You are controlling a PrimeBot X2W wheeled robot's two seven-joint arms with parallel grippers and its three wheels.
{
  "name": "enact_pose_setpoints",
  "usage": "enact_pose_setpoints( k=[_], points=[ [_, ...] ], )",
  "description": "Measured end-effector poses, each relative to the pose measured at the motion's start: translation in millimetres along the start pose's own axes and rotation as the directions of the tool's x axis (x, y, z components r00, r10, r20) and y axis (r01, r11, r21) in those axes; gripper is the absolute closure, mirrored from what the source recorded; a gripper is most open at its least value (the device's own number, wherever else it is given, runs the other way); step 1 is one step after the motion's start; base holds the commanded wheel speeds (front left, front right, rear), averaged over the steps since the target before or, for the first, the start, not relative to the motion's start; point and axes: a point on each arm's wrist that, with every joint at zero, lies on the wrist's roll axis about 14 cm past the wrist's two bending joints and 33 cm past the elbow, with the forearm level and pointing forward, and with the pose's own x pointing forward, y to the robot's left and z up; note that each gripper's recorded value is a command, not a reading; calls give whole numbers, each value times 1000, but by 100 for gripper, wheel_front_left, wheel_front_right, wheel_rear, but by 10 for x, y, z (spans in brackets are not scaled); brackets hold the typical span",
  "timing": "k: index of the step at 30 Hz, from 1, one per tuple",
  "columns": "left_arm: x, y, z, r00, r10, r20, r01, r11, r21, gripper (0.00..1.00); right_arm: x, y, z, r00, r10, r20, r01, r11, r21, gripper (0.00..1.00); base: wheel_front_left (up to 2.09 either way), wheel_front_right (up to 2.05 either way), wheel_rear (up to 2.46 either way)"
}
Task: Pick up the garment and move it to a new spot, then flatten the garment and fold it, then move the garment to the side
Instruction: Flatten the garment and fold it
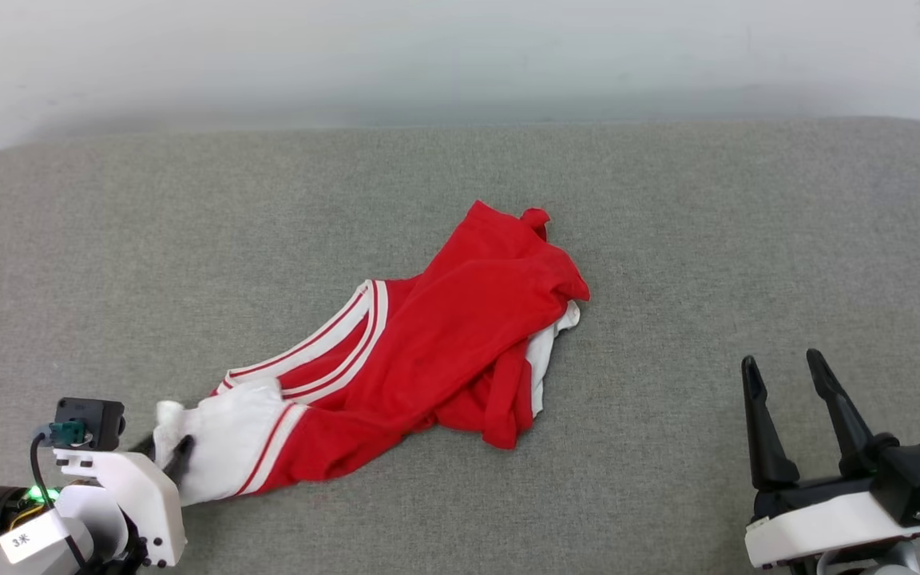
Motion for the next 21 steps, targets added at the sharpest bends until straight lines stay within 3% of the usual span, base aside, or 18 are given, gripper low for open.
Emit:
enact_pose_setpoints(
  k=[9,13,21],
  points=[
    [-187,46,526,966,81,247,-88,996,15,0,-129,17,75,1000,2,16,-2,1000,2,0,0,0,0],
    [-373,-81,919,908,103,406,-115,993,7,0,-163,16,133,999,1,33,-1,1000,0,0,0,0,0],
    [-849,-271,977,797,190,574,-210,977,-32,0,-181,5,276,997,0,75,1,1000,-13,0,0,0,0]
  ],
)
